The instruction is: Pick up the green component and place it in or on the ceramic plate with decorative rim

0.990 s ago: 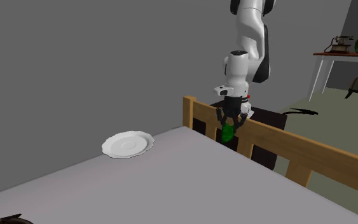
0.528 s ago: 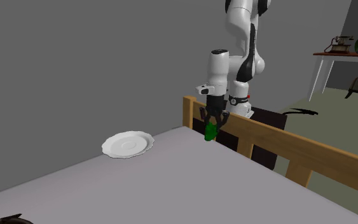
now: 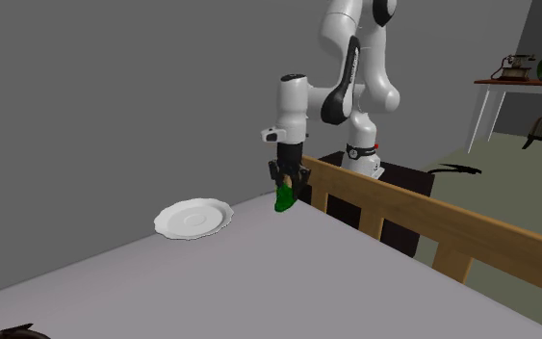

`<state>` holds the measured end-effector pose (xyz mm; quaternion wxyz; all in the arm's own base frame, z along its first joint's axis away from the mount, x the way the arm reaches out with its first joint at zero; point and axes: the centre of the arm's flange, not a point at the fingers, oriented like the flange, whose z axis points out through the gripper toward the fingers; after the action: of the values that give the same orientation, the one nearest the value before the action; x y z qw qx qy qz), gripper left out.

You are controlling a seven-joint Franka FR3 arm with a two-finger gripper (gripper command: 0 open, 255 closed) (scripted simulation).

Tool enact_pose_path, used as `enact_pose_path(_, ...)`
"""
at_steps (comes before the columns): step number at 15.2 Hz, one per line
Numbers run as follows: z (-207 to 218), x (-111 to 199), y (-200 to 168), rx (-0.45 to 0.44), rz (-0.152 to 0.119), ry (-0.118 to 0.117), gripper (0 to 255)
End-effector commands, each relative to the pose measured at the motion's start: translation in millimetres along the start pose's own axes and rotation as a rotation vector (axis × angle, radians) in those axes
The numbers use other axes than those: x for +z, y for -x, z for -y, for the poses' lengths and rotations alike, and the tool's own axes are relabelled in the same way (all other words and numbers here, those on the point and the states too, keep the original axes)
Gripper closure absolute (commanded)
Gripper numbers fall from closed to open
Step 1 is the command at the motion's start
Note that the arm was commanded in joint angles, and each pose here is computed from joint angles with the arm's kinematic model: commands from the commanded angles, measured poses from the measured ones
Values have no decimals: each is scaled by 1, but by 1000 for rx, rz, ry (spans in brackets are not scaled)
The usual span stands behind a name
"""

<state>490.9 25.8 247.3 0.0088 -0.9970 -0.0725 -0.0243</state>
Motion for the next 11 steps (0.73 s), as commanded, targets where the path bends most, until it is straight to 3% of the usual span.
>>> enact_pose_path(1, -23, 1, -15, -1, 0, 0, 255)
enact_pose_path(11, -130, 3, -92, -1, 0, 0, 255)
